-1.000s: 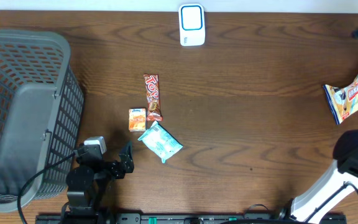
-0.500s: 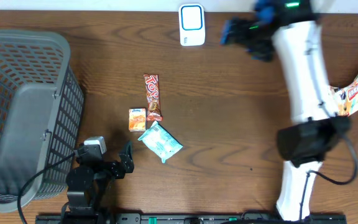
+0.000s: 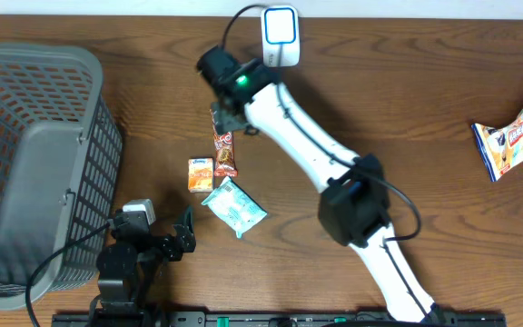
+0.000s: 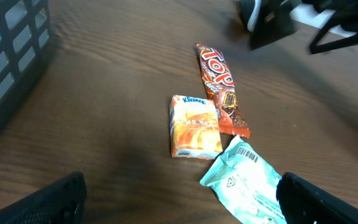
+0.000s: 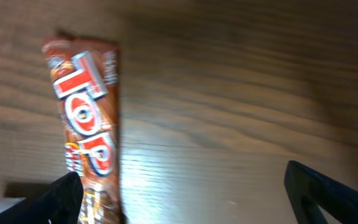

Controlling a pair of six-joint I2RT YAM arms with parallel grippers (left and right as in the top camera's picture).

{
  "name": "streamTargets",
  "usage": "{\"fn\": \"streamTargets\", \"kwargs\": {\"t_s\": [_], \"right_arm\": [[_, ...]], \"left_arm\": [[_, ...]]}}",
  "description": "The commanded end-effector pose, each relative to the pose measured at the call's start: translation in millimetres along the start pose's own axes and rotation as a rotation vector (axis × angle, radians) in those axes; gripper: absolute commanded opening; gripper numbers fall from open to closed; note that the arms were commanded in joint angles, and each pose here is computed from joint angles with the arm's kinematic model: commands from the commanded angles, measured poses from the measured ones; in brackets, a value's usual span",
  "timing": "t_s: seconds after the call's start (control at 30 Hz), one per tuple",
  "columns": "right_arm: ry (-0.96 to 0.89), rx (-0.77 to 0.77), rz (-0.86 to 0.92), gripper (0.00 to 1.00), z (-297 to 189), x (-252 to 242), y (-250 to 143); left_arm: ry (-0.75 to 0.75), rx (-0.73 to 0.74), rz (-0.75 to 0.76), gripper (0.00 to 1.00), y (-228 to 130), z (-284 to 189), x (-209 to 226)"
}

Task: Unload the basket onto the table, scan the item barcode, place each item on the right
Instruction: 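Move the right gripper over the red TOP chocolate stick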

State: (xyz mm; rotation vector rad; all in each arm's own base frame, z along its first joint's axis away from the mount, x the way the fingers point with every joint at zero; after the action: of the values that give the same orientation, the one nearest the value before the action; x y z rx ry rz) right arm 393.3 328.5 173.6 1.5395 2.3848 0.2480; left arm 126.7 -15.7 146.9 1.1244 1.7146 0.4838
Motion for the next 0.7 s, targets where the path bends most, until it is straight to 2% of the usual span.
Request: {"fn": "streamTargets", "kwargs": {"t_s": [0.0, 0.3, 0.47, 0.67], "right_arm": [[-0.042, -0.026, -0.053, 0.92, 13, 18, -1], [-0.005, -0.065, -0.089, 0.79, 22, 49, -3], [0.003, -0.075, -0.107, 0.75, 47, 67, -6], [0.000, -0.064, -0.114, 0.60, 73, 76, -11]], "left_arm": [[0.006, 0.032, -0.012, 0.98, -6, 2, 3], [0.006, 0.032, -0.012, 0.98, -6, 2, 3], [0.006, 0.032, -0.012, 0.98, -6, 2, 3], [0.006, 0.032, -0.012, 0.98, -6, 2, 3]]}}
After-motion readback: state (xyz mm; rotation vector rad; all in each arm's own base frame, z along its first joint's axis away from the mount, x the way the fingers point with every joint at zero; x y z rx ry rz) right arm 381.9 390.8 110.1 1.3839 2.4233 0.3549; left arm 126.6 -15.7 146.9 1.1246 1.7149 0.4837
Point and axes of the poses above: each gripper's point midway between its finger pads, its own z axis out along the fingers, its own x axis along the line the jaws close on, y = z × x, the point moved 10 cm from there along -z, back along the fingers, and after that the axes turned 15 degrees about -z, right-handed, at the moved point
